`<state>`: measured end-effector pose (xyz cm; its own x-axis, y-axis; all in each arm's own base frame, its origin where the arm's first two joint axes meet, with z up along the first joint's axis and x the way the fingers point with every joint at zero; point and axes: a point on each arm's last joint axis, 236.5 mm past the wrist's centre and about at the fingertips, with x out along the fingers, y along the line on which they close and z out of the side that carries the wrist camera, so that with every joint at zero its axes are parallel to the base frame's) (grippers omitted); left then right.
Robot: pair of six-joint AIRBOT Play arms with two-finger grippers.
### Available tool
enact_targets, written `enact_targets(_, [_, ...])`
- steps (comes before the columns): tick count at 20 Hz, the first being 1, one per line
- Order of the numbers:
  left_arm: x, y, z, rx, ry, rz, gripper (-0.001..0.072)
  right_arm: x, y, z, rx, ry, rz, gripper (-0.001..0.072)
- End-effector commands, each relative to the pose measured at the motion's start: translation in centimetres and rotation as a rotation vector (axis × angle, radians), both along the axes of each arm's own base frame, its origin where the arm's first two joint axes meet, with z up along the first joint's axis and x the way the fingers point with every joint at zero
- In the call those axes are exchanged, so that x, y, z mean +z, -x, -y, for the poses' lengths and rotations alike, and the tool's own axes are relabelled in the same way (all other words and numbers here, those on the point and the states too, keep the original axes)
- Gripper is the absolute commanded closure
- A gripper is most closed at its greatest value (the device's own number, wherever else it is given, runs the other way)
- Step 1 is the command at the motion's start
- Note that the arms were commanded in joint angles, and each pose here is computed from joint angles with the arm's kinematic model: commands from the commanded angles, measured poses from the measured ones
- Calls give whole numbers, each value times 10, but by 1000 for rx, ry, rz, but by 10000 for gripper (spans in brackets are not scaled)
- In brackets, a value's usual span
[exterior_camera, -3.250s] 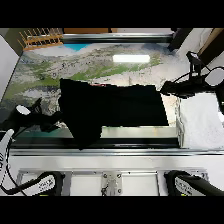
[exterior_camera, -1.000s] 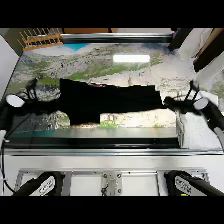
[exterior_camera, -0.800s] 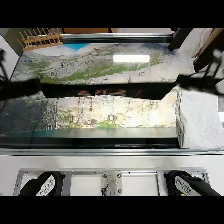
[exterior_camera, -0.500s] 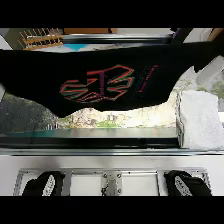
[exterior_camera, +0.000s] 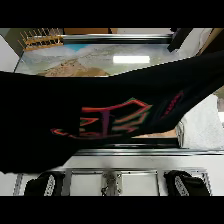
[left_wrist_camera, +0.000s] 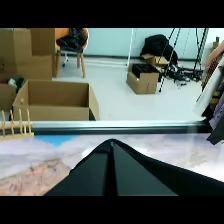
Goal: Fold the clothes and pants, and hang the long-sleeved shirts on hangers.
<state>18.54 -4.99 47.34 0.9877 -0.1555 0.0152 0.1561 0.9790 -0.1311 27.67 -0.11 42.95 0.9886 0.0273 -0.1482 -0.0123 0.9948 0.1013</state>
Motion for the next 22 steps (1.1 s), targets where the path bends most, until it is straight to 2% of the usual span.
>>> enact_targets(1, [-30,-53,-13,-6,44,-150,703,-38,-26,4,1,-34,-148,701])
enact_targets(7, [-203,-223,-55,-36,176,-701,702,-217,-146,4,61,-94,-675,701])
enact_targets(10, [-317,-284,-52,-88,190,-938,702,-313,-195,-8,90,-110,-862,701])
enact_targets(13, [-406,-320,-42,-104,219,-1071,702,-377,-236,-20,97,-127,-936,701])
enact_targets(17, [-450,-351,-49,-58,244,-1060,702,-401,-280,-25,42,-202,-879,701])
enact_targets(22, [-442,-344,-72,-23,252,-1047,702,-402,-276,-20,19,-200,-883,701])
